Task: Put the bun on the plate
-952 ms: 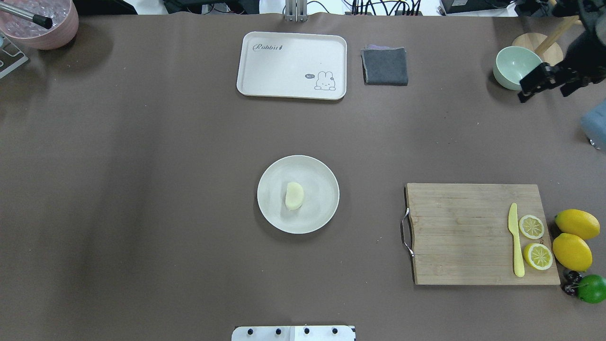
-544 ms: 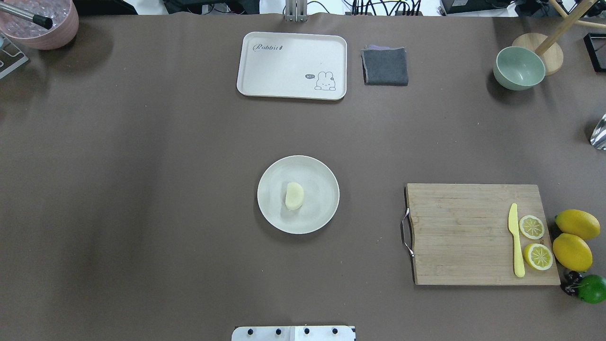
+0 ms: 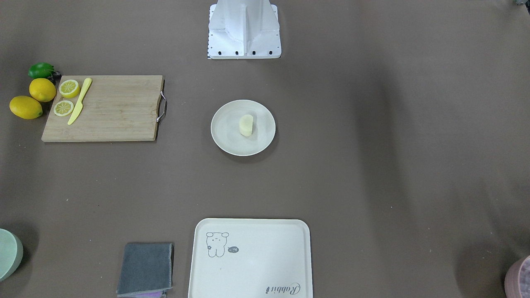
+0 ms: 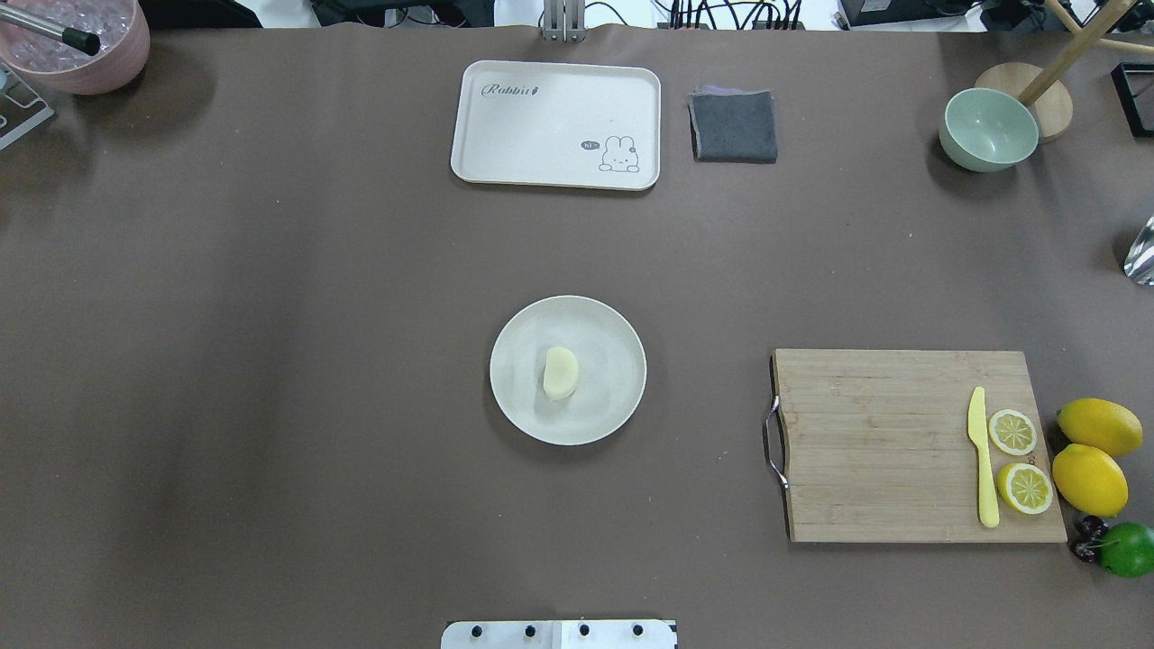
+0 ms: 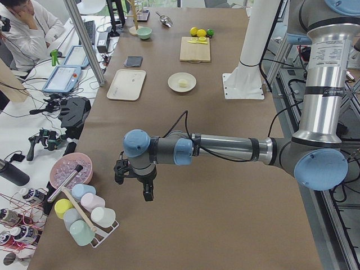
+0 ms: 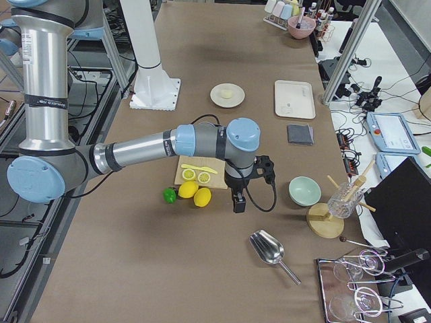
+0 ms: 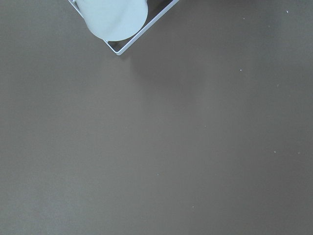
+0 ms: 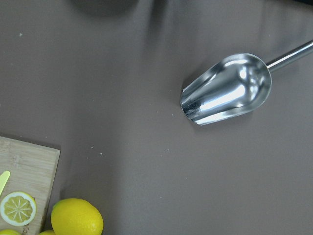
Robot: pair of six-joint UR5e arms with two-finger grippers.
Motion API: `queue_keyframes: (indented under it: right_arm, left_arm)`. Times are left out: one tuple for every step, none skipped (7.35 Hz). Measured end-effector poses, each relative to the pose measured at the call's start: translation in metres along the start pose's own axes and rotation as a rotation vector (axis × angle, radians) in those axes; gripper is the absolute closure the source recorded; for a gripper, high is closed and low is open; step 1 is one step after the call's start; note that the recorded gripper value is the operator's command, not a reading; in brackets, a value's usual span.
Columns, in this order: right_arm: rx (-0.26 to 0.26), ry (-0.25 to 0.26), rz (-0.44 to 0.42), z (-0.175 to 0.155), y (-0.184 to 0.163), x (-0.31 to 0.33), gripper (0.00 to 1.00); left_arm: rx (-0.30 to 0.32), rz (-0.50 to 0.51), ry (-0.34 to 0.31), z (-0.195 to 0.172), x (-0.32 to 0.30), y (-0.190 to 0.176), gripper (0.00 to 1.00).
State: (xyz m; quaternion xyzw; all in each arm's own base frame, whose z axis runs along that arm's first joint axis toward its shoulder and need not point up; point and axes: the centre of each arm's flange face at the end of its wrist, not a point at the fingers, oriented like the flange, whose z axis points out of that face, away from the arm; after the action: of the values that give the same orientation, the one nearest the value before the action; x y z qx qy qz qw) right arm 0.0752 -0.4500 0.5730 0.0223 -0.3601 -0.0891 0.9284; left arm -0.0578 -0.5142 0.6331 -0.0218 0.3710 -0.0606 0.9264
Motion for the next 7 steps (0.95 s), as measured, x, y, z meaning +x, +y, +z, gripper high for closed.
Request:
queue_keyframes:
  right_arm:
    - [-0.033,-0.064,0.050,0.019,0.007,0.015,0.00]
    - [-0.056,-0.115,0.089,0.035,0.011,0.026,0.00]
    - [-0.067,-0.137,0.107,0.044,0.013,0.032,0.00]
    - [-0.068,-0.144,0.108,0.048,0.015,0.034,0.00]
    - [-0.062,-0.143,0.100,0.050,0.017,0.037,0.00]
    - [-0.059,-0.136,0.091,0.053,0.019,0.040,0.00]
    - [-0.059,-0.123,0.082,0.057,0.022,0.044,0.00]
  left_arm:
    - [0.002,0.002,0.000,-0.001,0.001,-0.001,0.01]
    - [0.002,0.003,-0.001,-0.001,0.002,-0.002,0.01]
    - [0.004,0.004,0.000,-0.001,0.002,-0.003,0.01]
    - [0.005,0.006,0.000,-0.002,0.003,-0.003,0.01]
    - [0.008,0.008,0.000,-0.003,0.004,-0.004,0.01]
    - [0.010,0.011,0.000,-0.004,0.005,-0.005,0.01]
    - [0.013,0.015,-0.001,-0.005,0.006,-0.005,0.01]
